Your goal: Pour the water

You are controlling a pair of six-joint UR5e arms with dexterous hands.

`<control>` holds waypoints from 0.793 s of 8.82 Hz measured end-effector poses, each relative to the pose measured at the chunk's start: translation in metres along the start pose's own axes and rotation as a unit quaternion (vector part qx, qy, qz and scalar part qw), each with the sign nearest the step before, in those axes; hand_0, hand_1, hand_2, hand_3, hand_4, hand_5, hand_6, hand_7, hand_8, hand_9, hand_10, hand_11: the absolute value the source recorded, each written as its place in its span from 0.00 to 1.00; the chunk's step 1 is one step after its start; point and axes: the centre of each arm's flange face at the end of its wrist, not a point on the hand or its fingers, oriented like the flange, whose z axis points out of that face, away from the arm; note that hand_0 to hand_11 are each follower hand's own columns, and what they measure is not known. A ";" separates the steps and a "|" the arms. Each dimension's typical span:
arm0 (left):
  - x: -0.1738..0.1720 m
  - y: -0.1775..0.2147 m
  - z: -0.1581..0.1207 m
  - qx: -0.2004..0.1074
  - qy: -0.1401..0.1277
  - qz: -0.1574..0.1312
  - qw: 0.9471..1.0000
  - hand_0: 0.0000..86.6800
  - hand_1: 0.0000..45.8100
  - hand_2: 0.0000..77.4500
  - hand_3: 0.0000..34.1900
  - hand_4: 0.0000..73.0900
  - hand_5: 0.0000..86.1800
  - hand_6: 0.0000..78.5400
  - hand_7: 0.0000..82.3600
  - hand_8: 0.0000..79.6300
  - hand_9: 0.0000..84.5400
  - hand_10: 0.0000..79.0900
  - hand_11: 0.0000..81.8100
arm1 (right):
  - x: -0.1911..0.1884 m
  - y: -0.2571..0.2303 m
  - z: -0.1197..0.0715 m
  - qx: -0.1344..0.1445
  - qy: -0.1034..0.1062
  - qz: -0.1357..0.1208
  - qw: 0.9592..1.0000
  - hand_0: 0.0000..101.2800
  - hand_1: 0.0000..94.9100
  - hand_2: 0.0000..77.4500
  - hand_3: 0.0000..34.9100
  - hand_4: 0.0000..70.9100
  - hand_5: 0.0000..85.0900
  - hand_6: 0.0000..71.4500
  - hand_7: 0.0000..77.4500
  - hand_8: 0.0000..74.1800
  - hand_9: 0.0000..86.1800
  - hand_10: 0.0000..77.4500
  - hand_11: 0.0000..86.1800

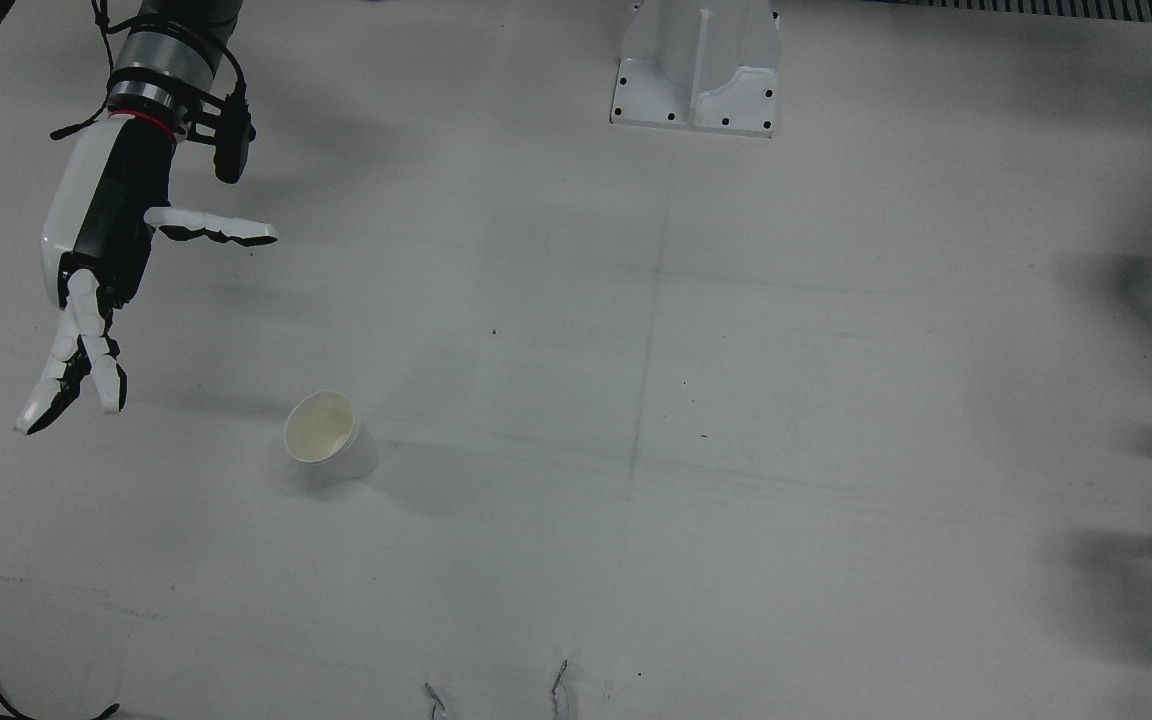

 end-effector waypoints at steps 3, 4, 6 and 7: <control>0.015 0.034 0.009 -0.009 0.009 -0.005 1.000 0.22 0.43 0.46 0.00 0.29 0.54 0.05 0.12 0.01 0.05 0.06 0.13 | 0.031 0.008 0.036 -0.003 -0.009 -0.004 1.000 0.45 0.14 0.09 0.00 0.08 0.05 0.03 0.01 0.01 0.01 0.01 0.01; 0.017 0.040 0.010 -0.009 0.009 -0.006 1.000 0.22 0.43 0.46 0.00 0.29 0.54 0.05 0.12 0.01 0.05 0.06 0.13 | 0.052 -0.001 0.049 -0.012 -0.016 0.004 1.000 0.49 0.21 0.10 0.00 0.08 0.03 0.03 0.01 0.02 0.01 0.00 0.01; 0.019 0.049 0.014 -0.008 0.008 -0.005 1.000 0.56 0.44 0.54 0.00 0.29 0.54 0.07 0.12 0.01 0.05 0.07 0.13 | 0.085 -0.021 0.067 -0.024 -0.025 0.017 0.999 0.46 0.17 0.03 0.00 0.04 0.01 0.01 0.01 0.02 0.01 0.01 0.01; 0.020 0.051 0.016 -0.007 0.007 -0.005 1.000 0.55 0.44 0.54 0.00 0.31 0.56 0.07 0.15 0.03 0.07 0.09 0.17 | 0.094 -0.028 0.068 -0.026 -0.024 0.021 0.999 0.46 0.14 0.12 0.00 0.07 0.04 0.01 0.01 0.01 0.01 0.00 0.01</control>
